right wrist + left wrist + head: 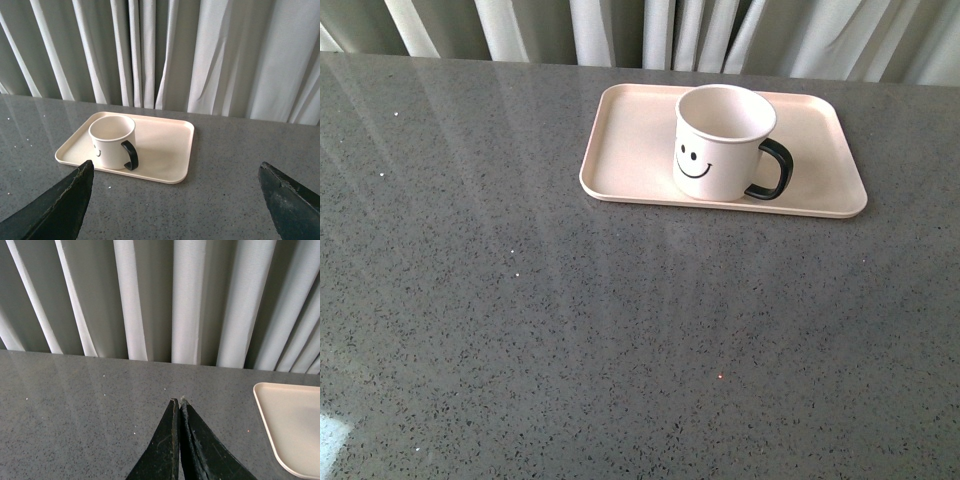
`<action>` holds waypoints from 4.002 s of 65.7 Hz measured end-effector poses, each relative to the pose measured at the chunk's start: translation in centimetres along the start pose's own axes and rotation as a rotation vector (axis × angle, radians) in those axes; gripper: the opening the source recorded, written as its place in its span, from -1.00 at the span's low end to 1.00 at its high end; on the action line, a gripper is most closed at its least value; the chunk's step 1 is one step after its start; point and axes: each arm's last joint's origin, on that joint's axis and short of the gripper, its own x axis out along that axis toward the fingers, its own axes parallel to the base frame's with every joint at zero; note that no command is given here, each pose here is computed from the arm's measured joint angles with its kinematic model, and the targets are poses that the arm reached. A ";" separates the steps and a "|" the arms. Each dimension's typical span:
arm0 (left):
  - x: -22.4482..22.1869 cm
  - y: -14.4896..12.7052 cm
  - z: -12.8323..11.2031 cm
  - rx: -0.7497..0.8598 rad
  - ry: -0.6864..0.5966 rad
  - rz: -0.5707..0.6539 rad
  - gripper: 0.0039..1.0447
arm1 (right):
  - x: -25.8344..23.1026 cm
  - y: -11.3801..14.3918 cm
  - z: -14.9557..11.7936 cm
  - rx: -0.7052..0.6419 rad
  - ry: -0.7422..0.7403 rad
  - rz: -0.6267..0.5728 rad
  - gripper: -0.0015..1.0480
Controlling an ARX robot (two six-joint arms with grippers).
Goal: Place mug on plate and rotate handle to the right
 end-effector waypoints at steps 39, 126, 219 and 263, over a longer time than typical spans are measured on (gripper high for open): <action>-6.2 1.9 -1.6 0.000 0.008 0.004 -0.98 | 0.0 0.0 0.0 0.000 0.000 0.000 0.82; -11.1 1.9 -1.4 -0.001 0.011 0.004 -0.98 | 0.0 0.0 0.0 0.000 0.000 0.000 0.82; -11.4 1.9 -1.4 0.000 0.000 0.005 0.83 | 5.0 -1.7 3.4 -0.133 0.598 0.351 0.82; -11.4 1.9 -1.4 0.000 0.000 0.005 0.83 | 28.1 3.1 2.2 0.074 0.750 0.274 0.82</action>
